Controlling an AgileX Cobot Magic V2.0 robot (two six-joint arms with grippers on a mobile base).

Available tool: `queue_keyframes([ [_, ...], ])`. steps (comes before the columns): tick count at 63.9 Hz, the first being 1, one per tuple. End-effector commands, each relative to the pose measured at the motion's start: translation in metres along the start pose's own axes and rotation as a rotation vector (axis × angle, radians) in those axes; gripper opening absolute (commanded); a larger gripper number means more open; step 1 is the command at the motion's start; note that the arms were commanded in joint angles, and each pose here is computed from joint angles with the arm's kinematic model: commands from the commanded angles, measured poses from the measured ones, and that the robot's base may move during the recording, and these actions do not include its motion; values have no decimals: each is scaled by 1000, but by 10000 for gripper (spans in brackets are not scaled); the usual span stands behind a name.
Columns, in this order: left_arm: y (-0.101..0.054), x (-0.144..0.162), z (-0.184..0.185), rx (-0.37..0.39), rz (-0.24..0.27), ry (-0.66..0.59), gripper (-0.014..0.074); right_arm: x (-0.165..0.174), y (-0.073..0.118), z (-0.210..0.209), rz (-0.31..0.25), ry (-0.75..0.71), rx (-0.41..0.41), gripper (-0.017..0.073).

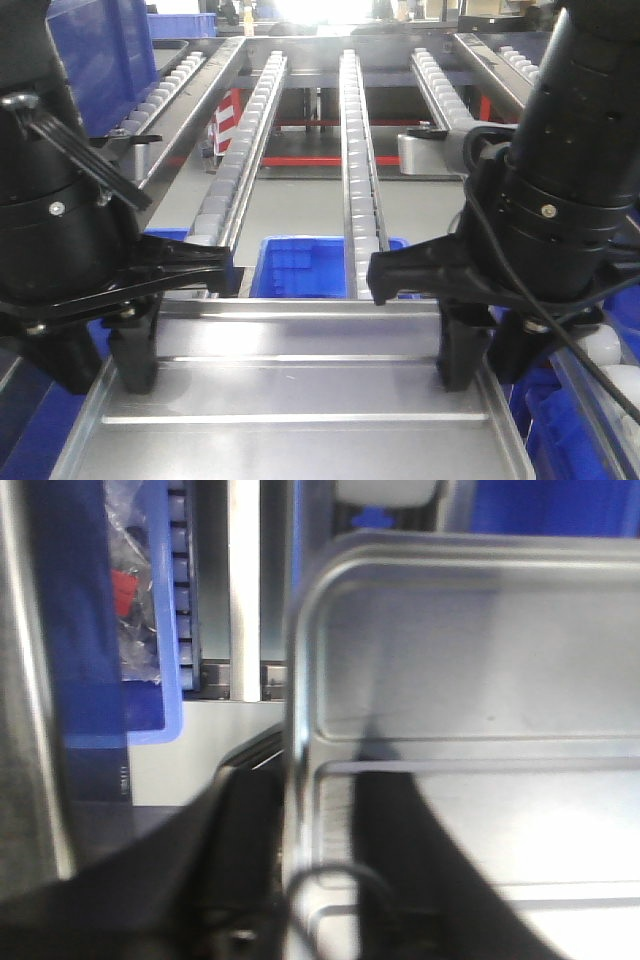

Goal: Grab silver tray and stack on right shelf
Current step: 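Close both grippers on the tray's side rims, then lift the silver tray up off the shelf with both grippers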

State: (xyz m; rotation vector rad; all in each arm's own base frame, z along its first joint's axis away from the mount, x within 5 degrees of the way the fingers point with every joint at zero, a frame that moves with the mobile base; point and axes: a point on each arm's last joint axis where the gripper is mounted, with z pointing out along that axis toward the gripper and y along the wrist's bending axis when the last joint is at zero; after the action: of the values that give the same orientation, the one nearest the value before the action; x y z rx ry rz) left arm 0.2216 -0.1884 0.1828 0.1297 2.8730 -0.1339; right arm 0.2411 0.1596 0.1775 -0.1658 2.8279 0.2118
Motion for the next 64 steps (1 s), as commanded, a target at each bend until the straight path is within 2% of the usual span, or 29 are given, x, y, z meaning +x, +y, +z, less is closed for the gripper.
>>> queue_keyframes([
  [1, -1, -4, -7, 7, 10, -35, -92, -5, 1, -6, -16, -36, -5, 39],
  [2, -1, -4, -7, 7, 10, -35, -111, -5, 1, -6, -16, -36, -5, 41],
  [17, -2, -5, -8, 5, 5, -34, -93, -5, 1, -7, -16, -41, -8, 57],
  [27, -5, -14, -22, -6, 4, -44, -93, -5, 0, -17, -15, -55, -13, 57],
  [42, -7, -34, -73, -9, 16, -149, -93, -14, 0, -60, -45, -115, 2, 57],
  [54, -8, -32, -122, 24, 42, -251, -93, -26, 2, -107, -49, -222, -21, 57],
  [64, -11, -30, -156, -6, 76, -298, -93, -35, 5, -132, -46, -285, -40, 57],
])
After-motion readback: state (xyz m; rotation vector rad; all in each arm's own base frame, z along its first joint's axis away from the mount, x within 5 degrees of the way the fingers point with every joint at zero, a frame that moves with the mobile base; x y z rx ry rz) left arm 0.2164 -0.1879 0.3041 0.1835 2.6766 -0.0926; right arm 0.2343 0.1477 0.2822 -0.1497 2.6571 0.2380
